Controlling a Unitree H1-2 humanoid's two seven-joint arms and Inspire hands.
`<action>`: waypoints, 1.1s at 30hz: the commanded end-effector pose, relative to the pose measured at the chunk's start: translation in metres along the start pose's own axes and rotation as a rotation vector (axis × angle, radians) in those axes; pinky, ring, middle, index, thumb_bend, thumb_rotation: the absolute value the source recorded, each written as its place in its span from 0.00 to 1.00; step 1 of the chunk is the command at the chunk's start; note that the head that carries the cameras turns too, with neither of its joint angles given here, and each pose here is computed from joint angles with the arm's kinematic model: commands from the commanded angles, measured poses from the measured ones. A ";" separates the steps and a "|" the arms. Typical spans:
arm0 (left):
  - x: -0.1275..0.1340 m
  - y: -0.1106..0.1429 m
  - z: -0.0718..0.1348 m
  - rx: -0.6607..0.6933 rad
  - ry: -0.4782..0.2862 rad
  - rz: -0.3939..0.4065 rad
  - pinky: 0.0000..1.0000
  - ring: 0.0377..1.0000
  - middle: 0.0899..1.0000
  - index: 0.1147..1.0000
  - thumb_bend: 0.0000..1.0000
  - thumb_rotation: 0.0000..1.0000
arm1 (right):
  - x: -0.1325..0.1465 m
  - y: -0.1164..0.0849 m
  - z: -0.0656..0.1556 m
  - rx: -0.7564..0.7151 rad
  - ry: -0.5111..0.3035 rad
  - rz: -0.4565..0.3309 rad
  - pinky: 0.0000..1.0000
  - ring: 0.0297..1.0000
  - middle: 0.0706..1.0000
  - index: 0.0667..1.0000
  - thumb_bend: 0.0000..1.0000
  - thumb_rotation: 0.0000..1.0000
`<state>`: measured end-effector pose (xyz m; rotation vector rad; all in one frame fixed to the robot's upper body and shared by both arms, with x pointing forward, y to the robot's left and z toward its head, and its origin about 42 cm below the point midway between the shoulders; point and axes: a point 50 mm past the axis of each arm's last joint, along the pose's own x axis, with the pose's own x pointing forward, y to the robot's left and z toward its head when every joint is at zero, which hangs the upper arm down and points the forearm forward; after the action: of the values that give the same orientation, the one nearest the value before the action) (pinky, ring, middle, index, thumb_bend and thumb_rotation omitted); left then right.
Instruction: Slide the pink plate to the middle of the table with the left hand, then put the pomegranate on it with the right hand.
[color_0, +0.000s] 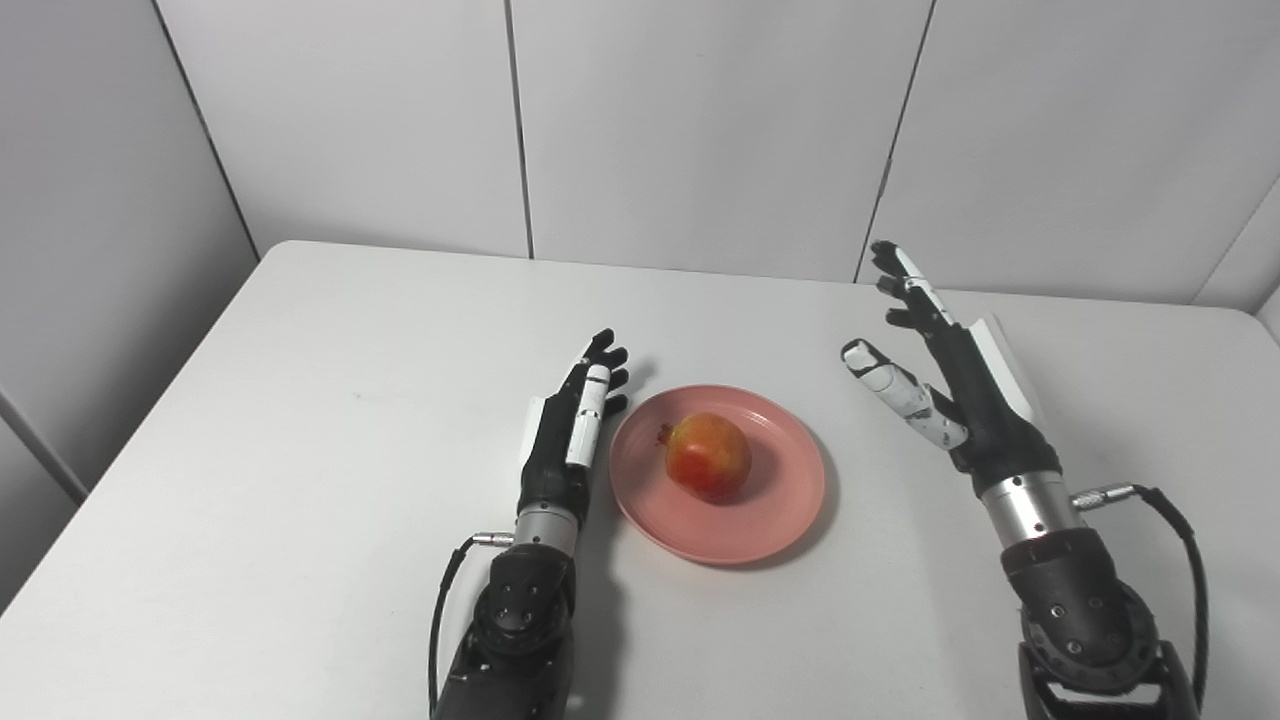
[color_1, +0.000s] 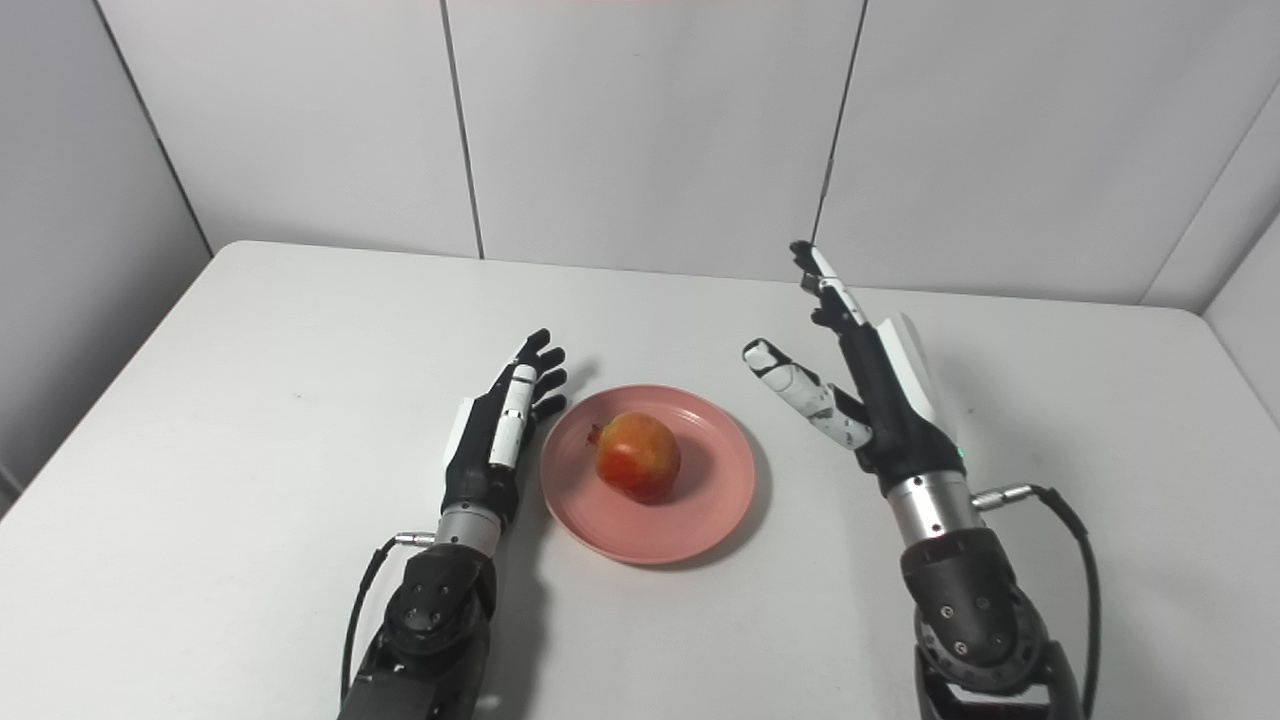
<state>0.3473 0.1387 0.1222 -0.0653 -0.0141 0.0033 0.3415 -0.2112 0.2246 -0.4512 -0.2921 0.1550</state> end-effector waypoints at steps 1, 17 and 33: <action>0.004 -0.002 0.021 -0.016 -0.074 -0.030 0.86 0.89 0.89 0.87 0.43 1.00 | 0.002 -0.003 0.003 0.112 -0.012 -0.025 0.90 0.94 0.97 0.97 0.75 1.00; -0.017 0.009 0.022 -0.043 -0.070 -0.104 0.95 0.94 0.95 0.93 0.41 1.00 | -0.025 0.017 -0.018 0.499 0.094 0.020 1.00 1.00 1.00 1.00 0.42 1.00; -0.010 0.020 0.007 -0.044 -0.045 -0.142 0.98 0.97 0.98 0.97 0.40 1.00 | -0.021 0.034 -0.027 0.548 0.130 0.045 1.00 1.00 1.00 1.00 0.25 1.00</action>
<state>0.3260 0.1634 0.1148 -0.0882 -0.0100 -0.1129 0.3210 -0.2003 0.1664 0.0676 -0.0364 0.2271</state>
